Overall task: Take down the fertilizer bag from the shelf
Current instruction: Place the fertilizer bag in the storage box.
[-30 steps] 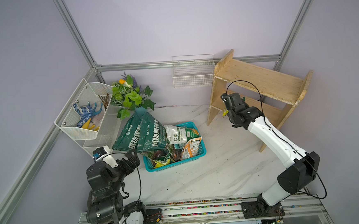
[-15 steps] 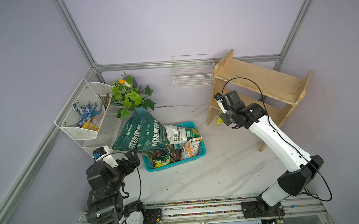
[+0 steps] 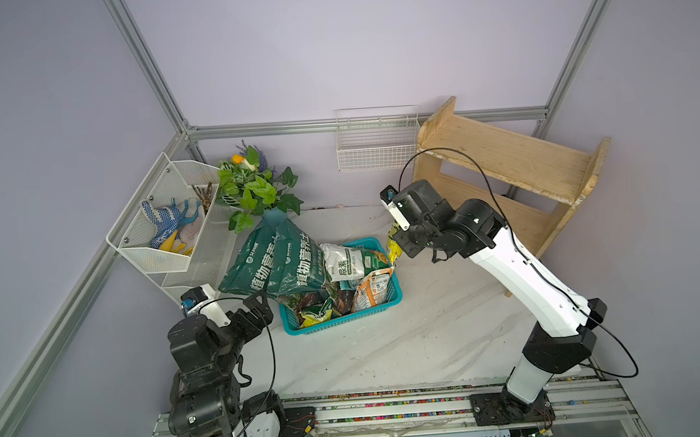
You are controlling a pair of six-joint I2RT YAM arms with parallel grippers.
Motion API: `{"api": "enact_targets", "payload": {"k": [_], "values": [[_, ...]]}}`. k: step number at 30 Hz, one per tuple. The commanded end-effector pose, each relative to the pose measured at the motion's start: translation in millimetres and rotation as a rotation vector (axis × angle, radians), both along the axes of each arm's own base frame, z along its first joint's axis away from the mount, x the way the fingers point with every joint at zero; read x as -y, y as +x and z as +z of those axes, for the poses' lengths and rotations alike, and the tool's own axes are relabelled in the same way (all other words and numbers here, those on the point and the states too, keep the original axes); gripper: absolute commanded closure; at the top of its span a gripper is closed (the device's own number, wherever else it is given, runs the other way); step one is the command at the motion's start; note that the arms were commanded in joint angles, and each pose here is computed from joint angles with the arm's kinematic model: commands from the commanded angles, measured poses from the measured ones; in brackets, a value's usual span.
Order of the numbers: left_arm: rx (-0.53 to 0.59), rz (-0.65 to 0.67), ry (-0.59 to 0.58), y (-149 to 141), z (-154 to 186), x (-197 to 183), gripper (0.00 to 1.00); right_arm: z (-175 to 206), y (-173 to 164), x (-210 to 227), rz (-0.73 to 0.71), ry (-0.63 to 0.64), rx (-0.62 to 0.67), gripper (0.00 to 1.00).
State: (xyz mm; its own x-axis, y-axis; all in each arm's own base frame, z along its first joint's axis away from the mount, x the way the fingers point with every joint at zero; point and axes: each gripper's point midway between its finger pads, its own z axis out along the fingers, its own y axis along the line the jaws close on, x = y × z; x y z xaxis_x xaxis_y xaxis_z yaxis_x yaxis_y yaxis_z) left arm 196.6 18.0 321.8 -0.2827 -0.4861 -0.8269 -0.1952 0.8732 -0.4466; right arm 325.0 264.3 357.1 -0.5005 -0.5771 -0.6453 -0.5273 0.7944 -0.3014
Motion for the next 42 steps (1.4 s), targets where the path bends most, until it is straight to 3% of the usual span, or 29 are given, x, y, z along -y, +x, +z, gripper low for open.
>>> {"api": "enact_targets", "payload": {"k": [1,9,15,22,30,36,42], "values": [[0.000,0.003,-0.003,-1,2,0,0.00,17,-27,-34,0.111,0.076,0.003,1.00],[0.000,0.001,-0.004,-2,2,1,0.00,28,-51,-89,0.331,0.083,0.201,1.00],[0.003,-0.001,-0.004,-2,2,1,0.00,21,-70,-113,0.517,0.178,0.385,1.00],[0.010,-0.016,-0.006,-2,4,4,0.00,14,-65,-118,0.525,0.232,0.668,1.00],[0.011,-0.046,-0.019,-1,3,9,0.01,0,-55,-148,0.588,0.244,0.727,1.00],[0.023,-0.107,-0.046,3,4,20,0.00,-42,-38,-173,0.698,0.248,0.674,1.00],[0.032,-0.127,-0.053,1,6,24,0.01,-62,-30,-171,0.734,0.301,0.727,1.00]]}}
